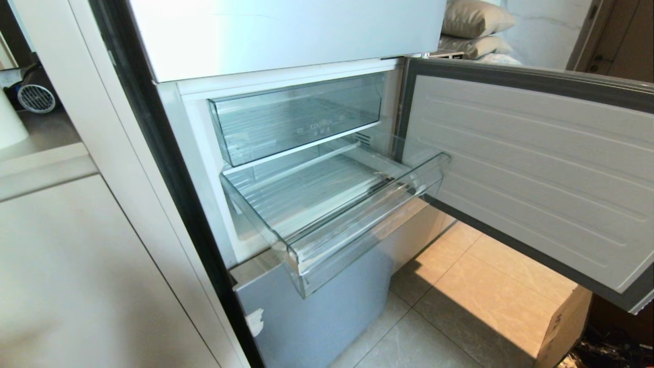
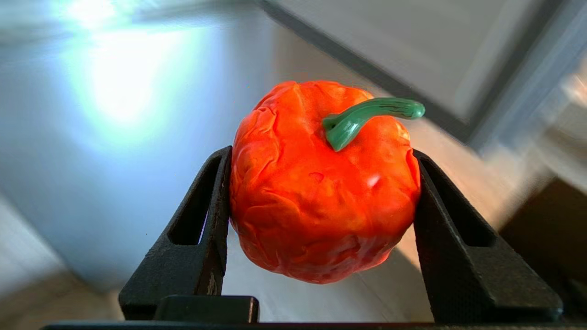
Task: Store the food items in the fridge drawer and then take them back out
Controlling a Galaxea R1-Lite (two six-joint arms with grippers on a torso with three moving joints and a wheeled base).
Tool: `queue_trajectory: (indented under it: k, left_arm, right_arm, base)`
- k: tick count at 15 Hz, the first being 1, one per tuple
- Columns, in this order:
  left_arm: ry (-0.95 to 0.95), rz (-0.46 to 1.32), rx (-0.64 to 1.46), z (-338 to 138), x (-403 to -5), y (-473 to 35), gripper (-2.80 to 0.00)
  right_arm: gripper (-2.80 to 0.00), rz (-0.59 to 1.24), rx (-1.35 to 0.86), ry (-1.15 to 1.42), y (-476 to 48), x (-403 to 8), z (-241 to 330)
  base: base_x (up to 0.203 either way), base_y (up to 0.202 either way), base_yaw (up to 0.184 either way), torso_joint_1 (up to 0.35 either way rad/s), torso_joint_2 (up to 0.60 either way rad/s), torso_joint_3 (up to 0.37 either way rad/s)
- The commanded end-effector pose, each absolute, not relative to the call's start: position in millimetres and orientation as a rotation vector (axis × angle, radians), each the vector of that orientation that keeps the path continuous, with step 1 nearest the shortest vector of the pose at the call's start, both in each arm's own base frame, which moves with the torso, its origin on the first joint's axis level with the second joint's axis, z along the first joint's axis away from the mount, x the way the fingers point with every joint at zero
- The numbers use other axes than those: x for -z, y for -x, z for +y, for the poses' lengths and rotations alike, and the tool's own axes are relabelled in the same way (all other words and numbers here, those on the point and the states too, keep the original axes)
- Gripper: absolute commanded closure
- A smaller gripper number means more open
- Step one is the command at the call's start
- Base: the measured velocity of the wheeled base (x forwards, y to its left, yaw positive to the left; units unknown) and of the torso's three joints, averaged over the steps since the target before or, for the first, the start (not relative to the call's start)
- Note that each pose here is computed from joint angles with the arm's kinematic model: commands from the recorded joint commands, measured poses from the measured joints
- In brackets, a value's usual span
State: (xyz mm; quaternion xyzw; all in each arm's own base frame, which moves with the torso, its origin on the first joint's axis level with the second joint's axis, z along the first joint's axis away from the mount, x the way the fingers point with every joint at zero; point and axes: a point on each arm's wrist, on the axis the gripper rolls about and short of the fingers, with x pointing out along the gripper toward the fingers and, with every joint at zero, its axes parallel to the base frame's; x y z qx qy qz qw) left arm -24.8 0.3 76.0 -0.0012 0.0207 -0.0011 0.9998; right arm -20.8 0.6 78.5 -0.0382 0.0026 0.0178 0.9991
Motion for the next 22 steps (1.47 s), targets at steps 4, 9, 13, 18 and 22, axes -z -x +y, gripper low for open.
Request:
queue_trajectory:
  k: [4,9,13,18,22]
  left_arm:
    - [0.003,0.041,0.001,0.3,-76.0,24.8,0.0]
    - [0.003,0.041,0.001,0.3,-76.0,24.8,0.0]
    - [0.003,0.041,0.001,0.3,-76.0,24.8,0.0]
    - [0.003,0.041,0.001,0.3,-76.0,24.8,0.0]
    - [0.003,0.041,0.001,0.3,-76.0,24.8,0.0]
  right_arm:
    - [0.0,0.009,-0.022,0.099,22.8,-74.4,0.3]
    - [0.0,0.01,-0.022,0.094,22.7,-74.1,0.3]
    - [0.0,0.008,-0.02,0.09,22.8,-74.5,0.2]
    - [0.0,0.008,-0.02,0.087,22.8,-74.5,0.2]
    - [0.0,0.025,-0.026,0.078,17.5,-81.1,0.3]
  base:
    - [0.0,0.0,0.0,0.0,0.0,0.0]
    - [0.0,0.0,0.0,0.0,0.0,0.0]
    - [0.0,-0.003,0.114,0.0,0.0,0.002]
    - [0.003,-0.008,0.176,0.002,0.01,0.001]
    - [0.001,-0.004,0.091,0.003,0.0,0.002]
